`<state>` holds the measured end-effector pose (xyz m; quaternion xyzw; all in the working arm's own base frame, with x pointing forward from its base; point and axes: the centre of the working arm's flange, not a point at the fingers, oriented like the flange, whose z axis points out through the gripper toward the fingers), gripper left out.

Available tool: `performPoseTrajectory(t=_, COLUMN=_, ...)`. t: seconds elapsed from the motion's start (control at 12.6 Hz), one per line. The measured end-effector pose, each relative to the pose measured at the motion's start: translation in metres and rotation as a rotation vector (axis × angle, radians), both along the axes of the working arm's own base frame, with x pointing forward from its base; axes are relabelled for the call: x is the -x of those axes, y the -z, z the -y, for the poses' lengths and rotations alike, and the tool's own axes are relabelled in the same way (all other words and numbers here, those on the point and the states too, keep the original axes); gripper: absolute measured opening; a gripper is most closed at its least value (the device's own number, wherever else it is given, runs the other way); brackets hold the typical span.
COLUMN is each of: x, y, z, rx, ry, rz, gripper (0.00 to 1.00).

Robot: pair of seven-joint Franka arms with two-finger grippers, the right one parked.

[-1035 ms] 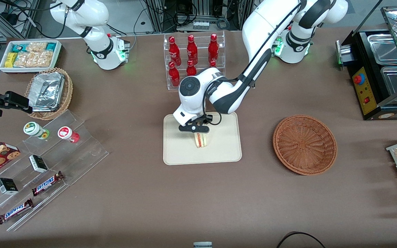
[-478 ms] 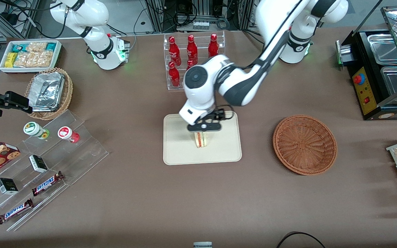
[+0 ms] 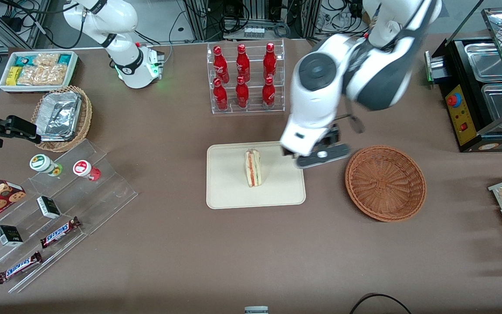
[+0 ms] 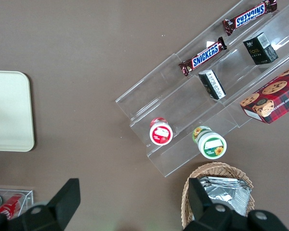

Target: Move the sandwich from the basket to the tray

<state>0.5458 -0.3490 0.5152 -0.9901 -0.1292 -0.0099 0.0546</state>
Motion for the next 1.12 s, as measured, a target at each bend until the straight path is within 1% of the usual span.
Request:
performPoseTrajectory(t=0.24, x=-0.005, y=-0.023, z=-0.039, rx=-0.007, ry=-0.037, rz=0.005, gripper=1.0)
performPoseTrajectory(t=0.32, x=-0.006, y=-0.026, z=-0.052, rx=-0.01, ry=-0.028, rz=-0.005, gripper=1.0)
performPoseTrajectory(t=0.48, x=-0.014, y=-0.039, z=-0.09, rx=0.012, ry=-0.009, rz=-0.038, gripper=1.0)
performPoseTrajectory(t=0.64, x=-0.019, y=-0.056, z=-0.135, rx=0.019, ry=0.022, rz=-0.064, gripper=1.0)
performPoseTrajectory(t=0.8, x=-0.021, y=-0.068, z=-0.172, rx=0.033, ry=0.049, rz=-0.082, gripper=1.0)
performPoseTrajectory(t=0.96, x=-0.023, y=-0.077, z=-0.204, rx=0.057, ry=0.078, rz=-0.095, gripper=1.0)
performPoseTrajectory(t=1.12, x=-0.02, y=-0.085, z=-0.228, rx=0.063, ry=0.105, rz=-0.111, gripper=1.0)
